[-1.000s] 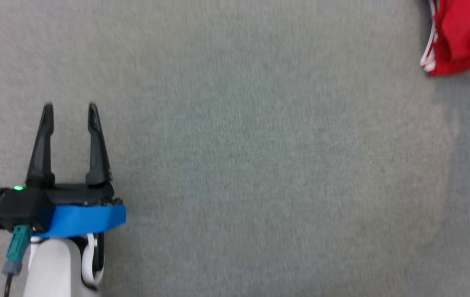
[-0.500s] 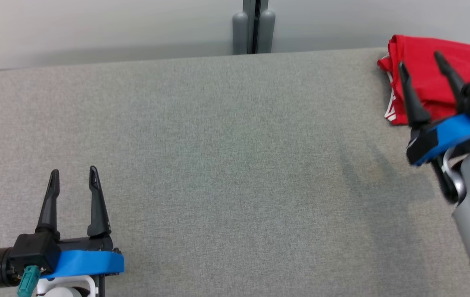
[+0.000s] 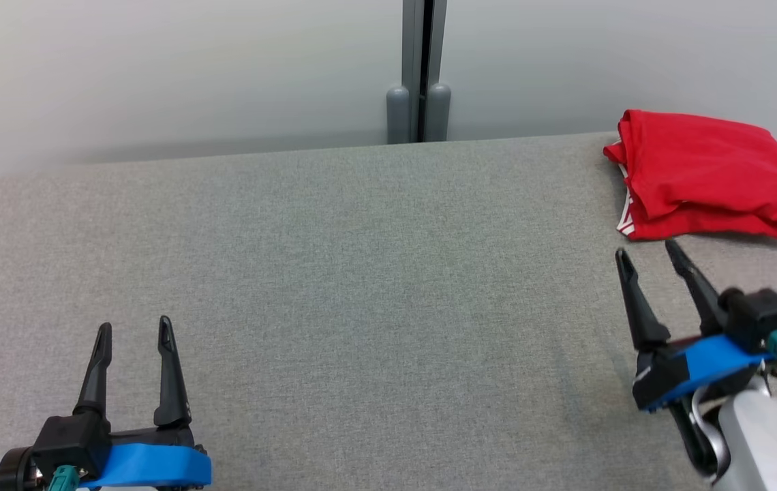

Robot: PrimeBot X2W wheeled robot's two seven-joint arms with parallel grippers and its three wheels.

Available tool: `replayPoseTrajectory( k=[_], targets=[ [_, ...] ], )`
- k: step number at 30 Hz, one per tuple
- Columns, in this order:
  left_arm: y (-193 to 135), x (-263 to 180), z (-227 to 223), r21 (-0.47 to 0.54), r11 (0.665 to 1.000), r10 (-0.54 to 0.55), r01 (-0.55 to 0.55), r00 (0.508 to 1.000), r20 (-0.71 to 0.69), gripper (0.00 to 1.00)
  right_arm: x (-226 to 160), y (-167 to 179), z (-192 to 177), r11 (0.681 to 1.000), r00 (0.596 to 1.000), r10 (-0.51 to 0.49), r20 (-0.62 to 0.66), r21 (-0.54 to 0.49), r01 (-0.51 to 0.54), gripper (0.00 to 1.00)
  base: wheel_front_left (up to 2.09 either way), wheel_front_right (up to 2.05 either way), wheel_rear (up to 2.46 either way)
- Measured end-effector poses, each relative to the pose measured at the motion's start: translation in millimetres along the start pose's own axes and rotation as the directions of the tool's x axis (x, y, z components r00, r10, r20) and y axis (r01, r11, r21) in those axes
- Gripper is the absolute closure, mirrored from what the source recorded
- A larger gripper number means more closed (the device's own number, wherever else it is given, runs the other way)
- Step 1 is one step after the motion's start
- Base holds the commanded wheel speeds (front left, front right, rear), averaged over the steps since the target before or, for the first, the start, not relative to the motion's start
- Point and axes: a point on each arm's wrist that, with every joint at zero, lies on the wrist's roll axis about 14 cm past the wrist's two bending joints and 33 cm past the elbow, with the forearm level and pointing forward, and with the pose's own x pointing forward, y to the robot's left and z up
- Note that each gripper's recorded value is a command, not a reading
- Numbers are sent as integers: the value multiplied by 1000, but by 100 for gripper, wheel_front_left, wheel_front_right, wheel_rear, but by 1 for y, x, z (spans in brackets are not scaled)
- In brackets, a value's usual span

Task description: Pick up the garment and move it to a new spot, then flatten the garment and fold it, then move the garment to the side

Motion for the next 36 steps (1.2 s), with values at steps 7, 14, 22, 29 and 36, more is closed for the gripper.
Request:
replayPoseTrajectory(
  k=[7, 14, 22, 29, 36],
  targets=[
    [1, -6, 2, -1, 1000, 3, -3, 1000, 2, 0, -27, 5, 0, 998, 999, -34, 29, 48, 32, 0, 0, 0, 0],
    [3, -10, 4, 1, 1000, 5, -5, 1000, 9, 0, -43, 13, 1, 997, 998, -52, 46, 65, 49, 0, 0, 0, 0],
    [6, -19, 8, -1, 1000, 12, -12, 1000, 19, 0, -59, 21, 1, 996, 997, -64, 51, 73, 60, 0, 0, 0, 0],
    [3, -25, 9, -5, 1000, 5, -5, 1000, 21, 0, -67, 27, 1, 995, 997, -66, 41, 84, 63, 0, 0, 0, 0],
    [2, -27, 8, -7, 1000, 1, -1, 1000, 19, 0, -70, 29, -1, 994, 997, -69, 30, 90, 66, 0, 0, 0, 0]
  ],
)
